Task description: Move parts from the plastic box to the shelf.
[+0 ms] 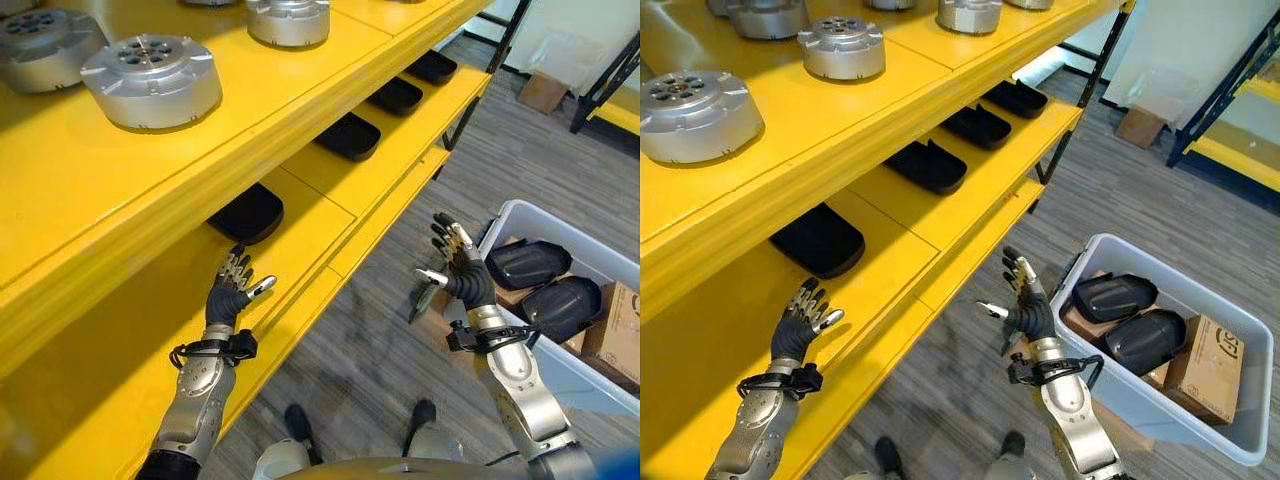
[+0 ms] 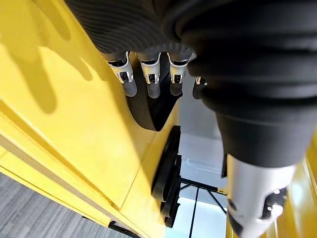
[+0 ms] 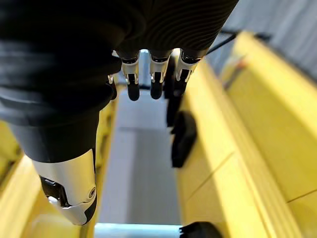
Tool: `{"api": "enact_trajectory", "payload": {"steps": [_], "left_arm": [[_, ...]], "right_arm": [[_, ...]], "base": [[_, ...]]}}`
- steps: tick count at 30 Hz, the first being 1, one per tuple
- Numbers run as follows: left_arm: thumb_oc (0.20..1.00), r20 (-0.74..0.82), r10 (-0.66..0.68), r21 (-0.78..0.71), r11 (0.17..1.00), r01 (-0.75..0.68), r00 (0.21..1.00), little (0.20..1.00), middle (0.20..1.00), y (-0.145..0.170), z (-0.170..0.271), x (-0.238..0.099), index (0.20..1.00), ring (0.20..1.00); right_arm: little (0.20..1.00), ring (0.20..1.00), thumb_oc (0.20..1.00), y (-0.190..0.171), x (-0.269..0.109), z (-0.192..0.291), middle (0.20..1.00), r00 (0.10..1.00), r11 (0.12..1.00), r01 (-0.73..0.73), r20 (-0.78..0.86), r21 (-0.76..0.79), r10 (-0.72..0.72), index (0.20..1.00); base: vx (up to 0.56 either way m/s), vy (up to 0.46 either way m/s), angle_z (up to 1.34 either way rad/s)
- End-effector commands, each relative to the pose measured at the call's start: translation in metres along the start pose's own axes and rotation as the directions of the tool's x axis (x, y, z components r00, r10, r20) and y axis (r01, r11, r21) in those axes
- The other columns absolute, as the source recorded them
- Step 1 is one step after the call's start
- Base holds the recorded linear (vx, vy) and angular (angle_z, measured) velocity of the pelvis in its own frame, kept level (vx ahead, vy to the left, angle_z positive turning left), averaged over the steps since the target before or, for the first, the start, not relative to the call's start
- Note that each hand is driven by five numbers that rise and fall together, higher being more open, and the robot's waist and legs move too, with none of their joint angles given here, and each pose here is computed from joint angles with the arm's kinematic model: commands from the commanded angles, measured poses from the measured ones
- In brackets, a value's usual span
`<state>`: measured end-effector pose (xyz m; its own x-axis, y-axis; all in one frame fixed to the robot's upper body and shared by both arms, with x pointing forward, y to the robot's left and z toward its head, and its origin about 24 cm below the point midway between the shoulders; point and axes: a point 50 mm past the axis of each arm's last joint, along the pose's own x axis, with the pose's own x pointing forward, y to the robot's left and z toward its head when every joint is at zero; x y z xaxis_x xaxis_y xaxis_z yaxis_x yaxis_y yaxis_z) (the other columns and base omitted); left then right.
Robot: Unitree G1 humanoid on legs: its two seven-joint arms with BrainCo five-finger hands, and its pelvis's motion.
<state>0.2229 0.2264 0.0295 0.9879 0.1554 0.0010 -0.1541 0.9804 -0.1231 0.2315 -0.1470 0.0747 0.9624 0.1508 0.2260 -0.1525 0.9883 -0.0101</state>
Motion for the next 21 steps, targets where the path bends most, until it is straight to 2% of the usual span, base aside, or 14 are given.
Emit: {"api": "enact_trajectory", "payload": {"steps": [1, 10, 21], "left_arm": [[1.000, 0.086, -0.001, -0.039, 0.999, 0.004, 0.996, 1.000, 1.000, 0.000, 0.014, -0.003, 1.000, 1.000], [1.000, 0.038, 0.004, -0.087, 0.996, 0.000, 0.999, 1.000, 1.000, 0.002, 0.003, -0.016, 1.000, 1.000], [1.000, 0.098, -0.085, -0.101, 0.990, 0.095, 0.992, 1.000, 1.000, -0.024, 0.012, 0.001, 1.000, 1.000]], "right_arm": [[1.000, 1.000, 1.000, -0.013, 0.000, 0.011, 1.000, 0.997, 0.999, 0.038, 0.064, -0.026, -0.037, 1.000], [1.000, 1.000, 1.000, -0.032, -0.005, 0.016, 1.000, 0.995, 0.994, 0.067, 0.076, -0.087, -0.060, 1.000], [1.000, 1.000, 1.000, -0.060, -0.024, 0.017, 1.000, 0.988, 0.966, 0.150, 0.067, -0.210, -0.139, 1.000]], "base": [[0.10, -0.195, -0.05], [0.07, -0.209, -0.12], [0.03, -0.234, 0.04]]}}
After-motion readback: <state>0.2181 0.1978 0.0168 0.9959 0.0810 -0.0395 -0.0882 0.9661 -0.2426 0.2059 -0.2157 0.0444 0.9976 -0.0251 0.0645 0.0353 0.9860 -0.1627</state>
